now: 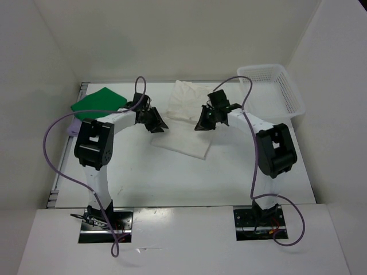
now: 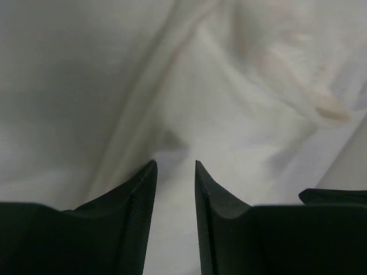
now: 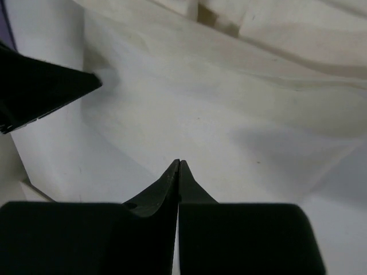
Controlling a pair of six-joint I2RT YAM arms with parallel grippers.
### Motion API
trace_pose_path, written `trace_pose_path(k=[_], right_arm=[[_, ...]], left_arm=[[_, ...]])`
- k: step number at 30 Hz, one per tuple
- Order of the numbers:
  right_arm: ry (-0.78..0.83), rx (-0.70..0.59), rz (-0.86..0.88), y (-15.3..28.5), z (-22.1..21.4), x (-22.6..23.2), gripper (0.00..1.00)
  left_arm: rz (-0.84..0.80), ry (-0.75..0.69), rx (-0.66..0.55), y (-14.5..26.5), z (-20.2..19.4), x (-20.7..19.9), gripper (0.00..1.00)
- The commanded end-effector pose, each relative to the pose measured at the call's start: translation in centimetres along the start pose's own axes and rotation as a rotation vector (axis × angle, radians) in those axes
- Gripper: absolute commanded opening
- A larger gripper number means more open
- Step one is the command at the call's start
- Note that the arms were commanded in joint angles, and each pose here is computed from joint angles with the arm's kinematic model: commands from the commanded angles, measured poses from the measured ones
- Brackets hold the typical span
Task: Fold and stack the t-shirts
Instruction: Fold the folded rectangular tshirt in 1/3 of the way, then grab one side of the 2/3 rectangular tshirt with both arms
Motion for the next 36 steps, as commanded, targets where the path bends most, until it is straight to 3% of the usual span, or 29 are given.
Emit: trace_pose_path(k=[1, 8, 12, 16, 19, 22, 23, 27, 31, 33, 34, 36], right_arm=[[0.031, 0.008, 0.032, -2.6, 0.7, 1.4, 0.03], [0.028, 0.022, 0.036, -6.7, 3.0, 1.5, 0.03], [0.022, 0.040, 0.027, -9.2, 3.5, 1.1, 0.03], [0.019, 0.059, 0.045, -9.9, 3.7, 1.3, 0.03], [0.026, 0.050, 0.077, -7.9, 4.1, 2.5, 0.03], [0.022, -0.015, 0.106, -3.5, 4.9, 3.9, 0.10], [0.040, -0.065, 0.132, -1.2, 5.7, 5.1, 0.12], [-0.014, -0.032, 0.120, 1.6, 2.5, 4.1, 0.30], [-0.103, -0.022, 0.111, 4.0, -1.5, 2.0, 0.34], [-0.131, -0.011, 0.095, 5.2, -4.0, 0.7, 0.26], [-0.136, 0.000, 0.089, 5.5, -5.0, 0.3, 0.11], [-0.174, 0.016, 0.064, 6.0, -7.2, -1.5, 0.00]], left_arm=[[0.090, 0.014, 0.025, -1.6, -0.6, 4.1, 0.40], [0.118, 0.122, 0.094, 1.2, -6.3, 7.8, 0.40], [0.071, 0.115, 0.110, 4.0, -8.9, 6.5, 0.41], [0.021, 0.069, 0.065, 7.5, -8.7, 4.2, 0.49], [0.005, 0.063, -0.012, 10.2, -7.4, 3.6, 0.54], [0.014, 0.075, -0.066, 11.5, -6.9, 4.7, 0.58], [0.019, 0.066, -0.063, 11.6, -7.2, 5.1, 0.58], [0.095, 0.099, 0.005, 9.9, -8.0, 8.5, 0.59], [0.117, 0.110, 0.054, 7.8, -7.9, 9.5, 0.59], [0.127, 0.104, 0.063, 7.3, -7.6, 9.6, 0.58], [0.144, 0.114, 0.077, 6.8, -7.8, 10.1, 0.58], [0.142, 0.113, 0.075, 6.4, -7.5, 10.0, 0.56]])
Point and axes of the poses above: each gripper's point midway between its finger pads, its own y axis back along the fingers, its own x axis along the line the jaws close on, z = x × y, the point moved 3 cm from there along y, back along the fingers, and after that the axes turned 9 degrees about y, right-handed, at the moved point
